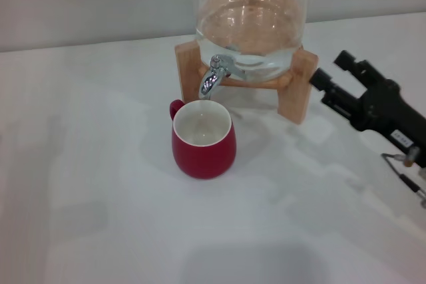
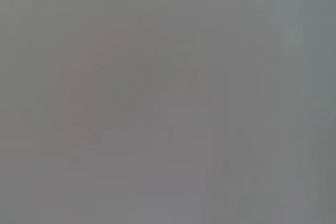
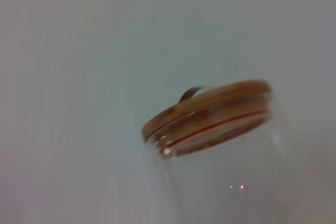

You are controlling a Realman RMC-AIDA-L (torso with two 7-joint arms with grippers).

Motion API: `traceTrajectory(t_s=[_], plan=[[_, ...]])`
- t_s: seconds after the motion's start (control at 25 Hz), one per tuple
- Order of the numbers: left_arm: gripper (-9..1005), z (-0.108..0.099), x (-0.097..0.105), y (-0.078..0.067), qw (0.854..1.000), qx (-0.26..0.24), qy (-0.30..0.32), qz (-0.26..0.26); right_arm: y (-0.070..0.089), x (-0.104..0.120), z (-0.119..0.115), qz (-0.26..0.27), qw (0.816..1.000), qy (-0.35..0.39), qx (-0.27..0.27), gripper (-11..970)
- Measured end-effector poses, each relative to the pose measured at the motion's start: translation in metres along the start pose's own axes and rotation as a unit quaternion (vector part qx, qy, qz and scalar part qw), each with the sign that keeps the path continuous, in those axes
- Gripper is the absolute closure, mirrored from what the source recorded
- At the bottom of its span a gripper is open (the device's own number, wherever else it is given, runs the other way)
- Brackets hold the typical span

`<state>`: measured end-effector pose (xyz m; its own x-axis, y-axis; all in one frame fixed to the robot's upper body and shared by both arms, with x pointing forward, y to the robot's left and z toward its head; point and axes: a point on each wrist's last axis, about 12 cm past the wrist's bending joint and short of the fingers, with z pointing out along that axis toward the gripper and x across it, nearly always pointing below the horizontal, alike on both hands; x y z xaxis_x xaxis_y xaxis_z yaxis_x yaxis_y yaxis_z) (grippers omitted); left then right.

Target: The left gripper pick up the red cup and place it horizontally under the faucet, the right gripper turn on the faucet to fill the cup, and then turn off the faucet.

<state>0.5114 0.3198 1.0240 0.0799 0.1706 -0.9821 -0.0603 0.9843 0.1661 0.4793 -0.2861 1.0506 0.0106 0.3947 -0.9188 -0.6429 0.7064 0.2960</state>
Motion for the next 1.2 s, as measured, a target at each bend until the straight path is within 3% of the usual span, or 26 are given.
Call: traceTrajectory(t_s=[0.36,1.2], plan=[[115,0.0,0.0,0.0,1.0,0.001,-0.002,0.0,0.012,0.006,0.033,0.004,0.998,0.025,-0.05,102],[115,-0.001,0.0,-0.003,1.0,0.01,-0.001,0.003,0.02,0.017,0.055,0.011,0.995,0.069,-0.071,102]])
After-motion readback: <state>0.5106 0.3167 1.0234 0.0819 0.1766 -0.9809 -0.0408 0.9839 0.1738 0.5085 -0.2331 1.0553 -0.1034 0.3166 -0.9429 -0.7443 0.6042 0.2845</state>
